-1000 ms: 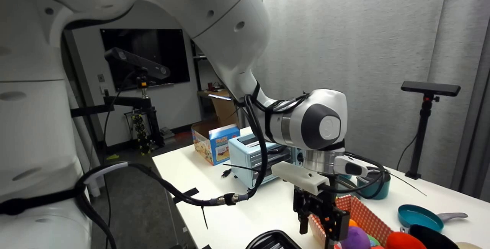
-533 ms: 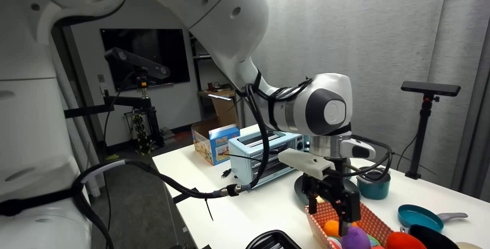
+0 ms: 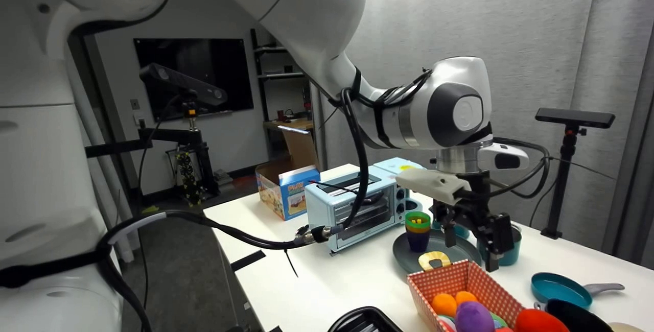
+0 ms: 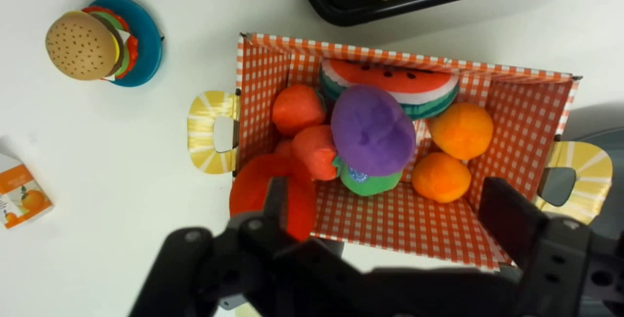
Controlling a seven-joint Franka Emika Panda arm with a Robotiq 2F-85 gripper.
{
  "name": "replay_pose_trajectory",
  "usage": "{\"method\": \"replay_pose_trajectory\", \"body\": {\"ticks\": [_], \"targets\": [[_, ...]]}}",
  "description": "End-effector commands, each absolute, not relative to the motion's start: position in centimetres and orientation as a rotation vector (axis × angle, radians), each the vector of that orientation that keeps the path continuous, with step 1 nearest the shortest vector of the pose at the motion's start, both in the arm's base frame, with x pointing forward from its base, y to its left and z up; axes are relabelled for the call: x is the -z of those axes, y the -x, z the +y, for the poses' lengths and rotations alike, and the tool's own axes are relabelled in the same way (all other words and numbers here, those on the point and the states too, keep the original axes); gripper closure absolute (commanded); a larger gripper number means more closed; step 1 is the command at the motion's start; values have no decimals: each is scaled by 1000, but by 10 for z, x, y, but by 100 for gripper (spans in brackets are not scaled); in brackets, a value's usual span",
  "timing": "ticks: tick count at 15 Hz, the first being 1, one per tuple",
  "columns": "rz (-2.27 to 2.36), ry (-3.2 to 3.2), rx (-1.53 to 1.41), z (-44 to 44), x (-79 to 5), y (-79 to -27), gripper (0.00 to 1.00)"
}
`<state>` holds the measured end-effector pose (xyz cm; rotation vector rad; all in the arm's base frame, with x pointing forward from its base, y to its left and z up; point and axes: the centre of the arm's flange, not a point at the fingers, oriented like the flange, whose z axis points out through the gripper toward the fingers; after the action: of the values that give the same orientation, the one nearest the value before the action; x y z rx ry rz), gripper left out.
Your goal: Remove the banana, plum and apple toys from the basket and place them on the black tray
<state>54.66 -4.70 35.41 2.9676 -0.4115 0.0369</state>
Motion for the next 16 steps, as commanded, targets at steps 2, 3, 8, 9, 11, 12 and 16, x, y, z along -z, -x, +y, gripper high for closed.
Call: {"method": "replay_pose_trajectory", "body": {"ticks": [2,3,8,9,11,12,16], "targets": [[-429,-2959,-40,-49,-330,-582,0],[-426,-2959,-26,-50,-321,-587,0],[-446,-2951,48,-64,-286,-608,0],[-454,-2951,60,-66,-279,-610,0],[-476,-2954,91,-72,-266,-614,0],[-489,-2955,107,-74,-260,-616,0],[-521,-2960,170,-72,-237,-616,0]]}}
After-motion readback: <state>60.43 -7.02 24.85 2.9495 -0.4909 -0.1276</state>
